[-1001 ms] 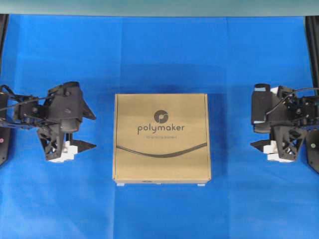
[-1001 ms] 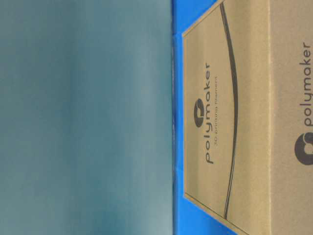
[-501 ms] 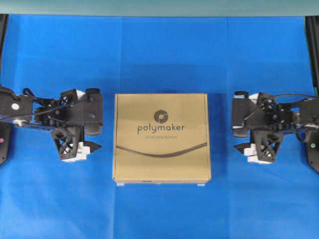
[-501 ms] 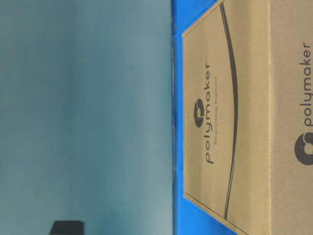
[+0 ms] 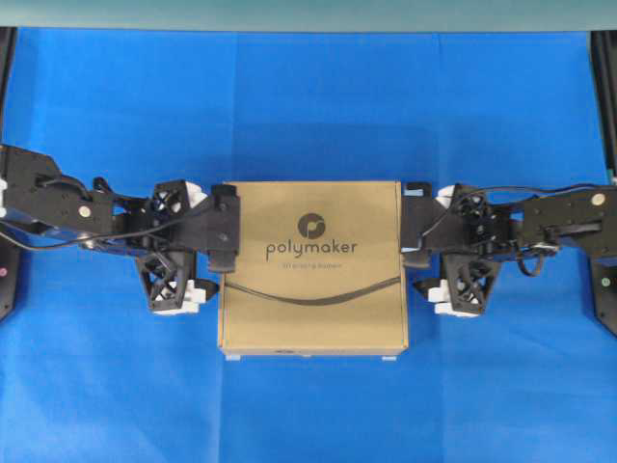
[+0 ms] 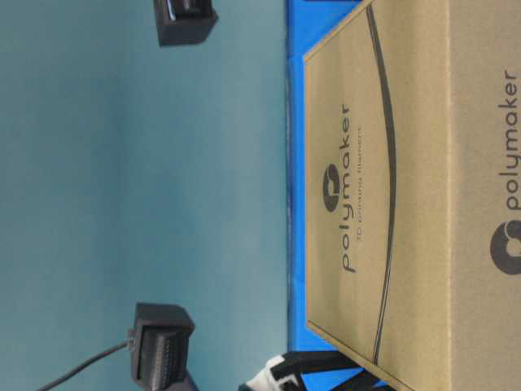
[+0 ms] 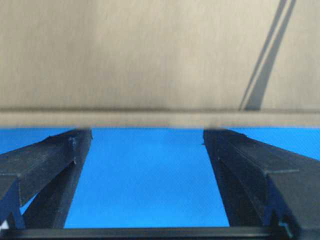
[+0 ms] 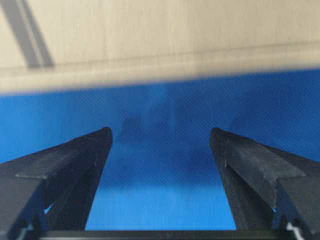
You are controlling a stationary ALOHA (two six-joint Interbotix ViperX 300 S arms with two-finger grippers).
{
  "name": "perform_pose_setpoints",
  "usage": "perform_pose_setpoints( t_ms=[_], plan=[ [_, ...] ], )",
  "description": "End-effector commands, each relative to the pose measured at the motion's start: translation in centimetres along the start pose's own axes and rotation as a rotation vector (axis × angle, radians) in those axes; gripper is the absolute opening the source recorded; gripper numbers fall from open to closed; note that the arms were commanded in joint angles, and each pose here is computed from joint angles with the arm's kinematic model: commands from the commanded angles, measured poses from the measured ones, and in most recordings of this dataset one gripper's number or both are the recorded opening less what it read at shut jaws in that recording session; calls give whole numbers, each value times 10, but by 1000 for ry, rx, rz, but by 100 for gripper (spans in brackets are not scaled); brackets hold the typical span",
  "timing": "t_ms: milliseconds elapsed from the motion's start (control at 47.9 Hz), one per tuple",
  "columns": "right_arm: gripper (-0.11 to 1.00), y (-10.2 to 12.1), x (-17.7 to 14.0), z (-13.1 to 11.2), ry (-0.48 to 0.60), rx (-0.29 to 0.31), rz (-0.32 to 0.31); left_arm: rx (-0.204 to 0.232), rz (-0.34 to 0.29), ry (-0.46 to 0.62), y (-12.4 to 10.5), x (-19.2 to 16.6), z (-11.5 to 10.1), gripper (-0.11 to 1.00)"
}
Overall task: Lift up the cardboard box by clamping it between your arms.
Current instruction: 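Press both grippers against the box sides and lift it upward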
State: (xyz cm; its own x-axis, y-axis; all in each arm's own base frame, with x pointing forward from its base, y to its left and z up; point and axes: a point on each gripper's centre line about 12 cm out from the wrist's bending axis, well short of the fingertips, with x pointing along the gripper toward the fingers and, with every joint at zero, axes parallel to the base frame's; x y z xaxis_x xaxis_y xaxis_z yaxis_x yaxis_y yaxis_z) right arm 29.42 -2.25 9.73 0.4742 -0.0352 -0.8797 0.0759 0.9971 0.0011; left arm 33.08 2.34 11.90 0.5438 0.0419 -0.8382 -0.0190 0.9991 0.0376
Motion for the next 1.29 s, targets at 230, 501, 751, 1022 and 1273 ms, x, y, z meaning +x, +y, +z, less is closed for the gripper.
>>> perform_pose_setpoints(
  t_ms=[230, 501, 751, 1022, 1273],
  plan=[
    [98, 4, 7, 31, -63, -20, 6, 6, 1, -18, 1, 2, 9, 88],
    [98, 7, 7, 36, -63, -16, 11, 3, 3, -37, 1, 0, 17, 88],
    [98, 7, -4, 43, -55, -14, 10, 3, 6, -57, 3, -7, 35, 87],
    [98, 6, -32, 66, -58, -13, 10, 1, 9, -38, 5, -34, 50, 87],
    [98, 5, -73, 90, -61, -11, 9, -8, 18, -73, 10, -78, 71, 87]
  ],
)
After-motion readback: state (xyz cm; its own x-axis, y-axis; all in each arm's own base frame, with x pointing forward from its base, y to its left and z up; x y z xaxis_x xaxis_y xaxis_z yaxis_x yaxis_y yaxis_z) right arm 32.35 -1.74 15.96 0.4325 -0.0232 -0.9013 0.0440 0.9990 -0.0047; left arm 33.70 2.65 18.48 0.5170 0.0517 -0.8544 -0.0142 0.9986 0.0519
